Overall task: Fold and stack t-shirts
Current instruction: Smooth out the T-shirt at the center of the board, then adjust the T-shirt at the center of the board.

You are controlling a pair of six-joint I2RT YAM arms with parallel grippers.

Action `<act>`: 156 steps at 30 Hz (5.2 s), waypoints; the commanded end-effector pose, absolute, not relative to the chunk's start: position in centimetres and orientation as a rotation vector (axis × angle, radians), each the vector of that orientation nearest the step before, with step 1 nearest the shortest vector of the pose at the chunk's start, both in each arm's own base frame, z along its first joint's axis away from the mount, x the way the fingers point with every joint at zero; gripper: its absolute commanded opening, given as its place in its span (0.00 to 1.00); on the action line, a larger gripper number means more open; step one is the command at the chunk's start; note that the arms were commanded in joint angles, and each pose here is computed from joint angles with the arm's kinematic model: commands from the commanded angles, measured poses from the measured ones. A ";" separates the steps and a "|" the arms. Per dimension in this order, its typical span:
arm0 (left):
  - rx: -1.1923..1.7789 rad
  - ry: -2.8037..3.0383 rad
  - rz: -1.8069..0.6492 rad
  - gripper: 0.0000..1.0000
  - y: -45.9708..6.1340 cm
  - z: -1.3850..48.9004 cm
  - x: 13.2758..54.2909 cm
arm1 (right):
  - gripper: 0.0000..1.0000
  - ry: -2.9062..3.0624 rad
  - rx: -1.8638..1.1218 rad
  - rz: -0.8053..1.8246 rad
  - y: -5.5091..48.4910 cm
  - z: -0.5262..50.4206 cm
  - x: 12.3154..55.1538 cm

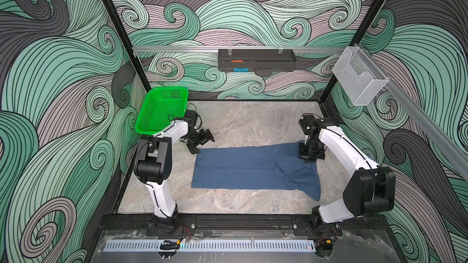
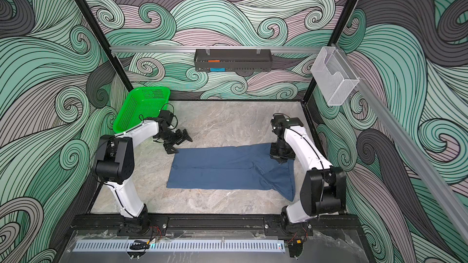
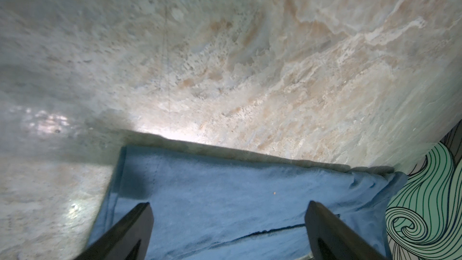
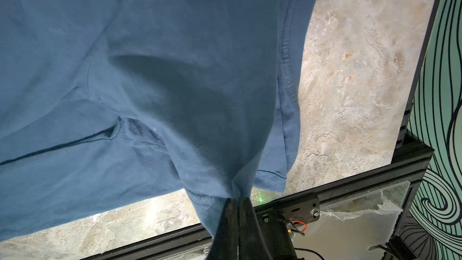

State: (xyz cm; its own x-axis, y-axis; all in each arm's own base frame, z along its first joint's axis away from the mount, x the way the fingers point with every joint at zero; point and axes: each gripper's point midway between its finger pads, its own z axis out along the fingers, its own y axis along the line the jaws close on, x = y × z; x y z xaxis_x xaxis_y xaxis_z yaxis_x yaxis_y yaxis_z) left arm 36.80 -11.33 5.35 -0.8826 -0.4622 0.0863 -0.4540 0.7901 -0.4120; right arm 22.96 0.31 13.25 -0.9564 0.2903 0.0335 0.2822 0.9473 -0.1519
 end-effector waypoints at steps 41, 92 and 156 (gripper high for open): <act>-0.729 2.941 -0.723 0.99 -11.9 6.4 38.2 | 0.67 -2.936 0.120 0.331 10.0 7.5 23.0; -0.703 2.869 -0.987 0.99 -15.3 8.2 42.2 | 0.99 -2.504 -0.969 0.025 5.5 1.6 26.5; -0.354 3.422 -0.617 0.99 -32.8 0.7 23.6 | 0.99 -3.153 -0.372 -0.465 10.3 21.0 34.9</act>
State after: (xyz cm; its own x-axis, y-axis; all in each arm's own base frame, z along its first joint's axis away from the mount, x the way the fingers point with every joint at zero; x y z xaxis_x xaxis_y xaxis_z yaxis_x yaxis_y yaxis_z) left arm 26.72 -29.88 2.62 -0.9440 -0.1553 0.2913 -0.2420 0.9257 -0.2908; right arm 35.32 11.13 20.39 -0.9676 0.2524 -0.0094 0.2384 0.9251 0.2954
